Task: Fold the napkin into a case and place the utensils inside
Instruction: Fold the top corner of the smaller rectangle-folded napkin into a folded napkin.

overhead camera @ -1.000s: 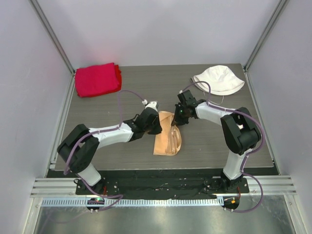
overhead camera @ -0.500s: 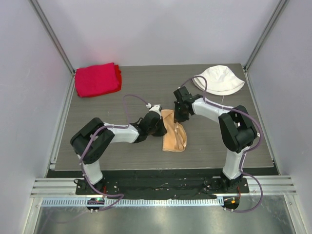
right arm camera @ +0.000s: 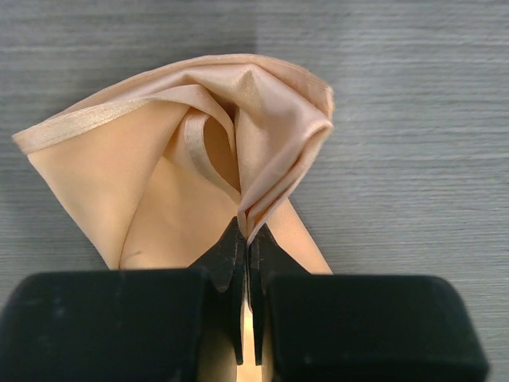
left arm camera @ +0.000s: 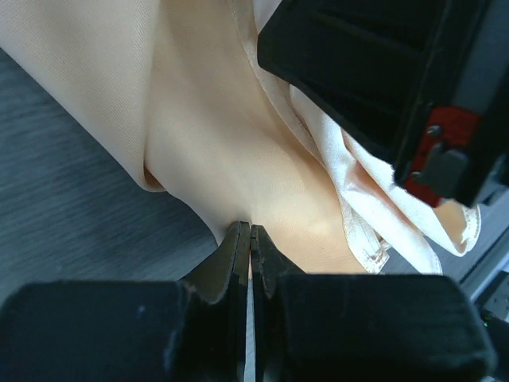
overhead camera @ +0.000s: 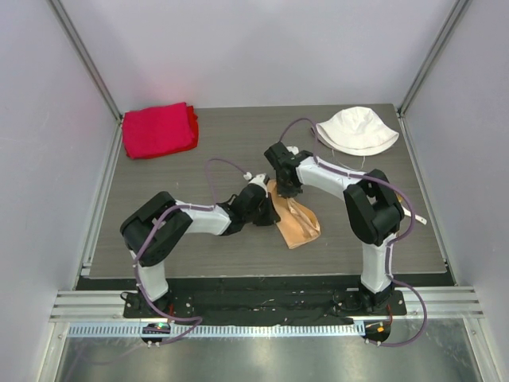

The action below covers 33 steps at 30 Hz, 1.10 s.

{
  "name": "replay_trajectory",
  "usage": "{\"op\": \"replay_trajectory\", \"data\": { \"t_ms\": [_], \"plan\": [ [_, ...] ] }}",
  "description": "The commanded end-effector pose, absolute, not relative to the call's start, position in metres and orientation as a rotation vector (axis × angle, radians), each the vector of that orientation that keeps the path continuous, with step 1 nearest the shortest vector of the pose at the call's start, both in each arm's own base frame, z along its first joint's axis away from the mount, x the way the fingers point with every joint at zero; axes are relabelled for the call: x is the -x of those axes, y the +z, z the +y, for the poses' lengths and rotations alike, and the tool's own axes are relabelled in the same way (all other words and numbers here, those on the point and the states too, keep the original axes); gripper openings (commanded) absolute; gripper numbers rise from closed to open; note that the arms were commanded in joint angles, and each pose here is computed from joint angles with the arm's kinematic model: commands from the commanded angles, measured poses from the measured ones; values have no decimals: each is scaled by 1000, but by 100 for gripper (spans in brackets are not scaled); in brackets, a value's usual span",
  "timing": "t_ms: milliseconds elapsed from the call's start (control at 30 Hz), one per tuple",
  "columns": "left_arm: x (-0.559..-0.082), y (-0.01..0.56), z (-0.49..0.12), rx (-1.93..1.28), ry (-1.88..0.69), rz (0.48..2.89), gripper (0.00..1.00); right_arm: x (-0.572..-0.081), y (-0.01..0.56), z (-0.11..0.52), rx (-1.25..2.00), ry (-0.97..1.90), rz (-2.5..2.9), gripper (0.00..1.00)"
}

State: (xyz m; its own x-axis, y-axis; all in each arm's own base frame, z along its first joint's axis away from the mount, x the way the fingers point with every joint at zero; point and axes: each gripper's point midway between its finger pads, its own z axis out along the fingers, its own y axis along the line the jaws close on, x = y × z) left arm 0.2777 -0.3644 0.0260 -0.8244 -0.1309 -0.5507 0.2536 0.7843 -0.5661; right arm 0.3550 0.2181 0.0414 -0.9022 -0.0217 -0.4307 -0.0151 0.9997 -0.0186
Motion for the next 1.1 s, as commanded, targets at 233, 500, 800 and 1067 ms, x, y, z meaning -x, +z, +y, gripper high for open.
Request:
{"op": "replay_trajectory", "data": {
  "t_ms": [233,500,800,1067],
  "plan": [
    [-310,73,-305,284,-978,2382,5,-358,48,226,8,-57,2634,8],
    [-338,64,-329,277,-1060,2404,3,-355,42,229,-1,-86,2619,9],
    [-343,33,-330,329,-1034,2440,2,-353,43,236,8,-180,2548,8],
    [-340,22,-328,358,-1035,2447,2,-345,36,245,-3,-193,2523,10]
  ]
}}
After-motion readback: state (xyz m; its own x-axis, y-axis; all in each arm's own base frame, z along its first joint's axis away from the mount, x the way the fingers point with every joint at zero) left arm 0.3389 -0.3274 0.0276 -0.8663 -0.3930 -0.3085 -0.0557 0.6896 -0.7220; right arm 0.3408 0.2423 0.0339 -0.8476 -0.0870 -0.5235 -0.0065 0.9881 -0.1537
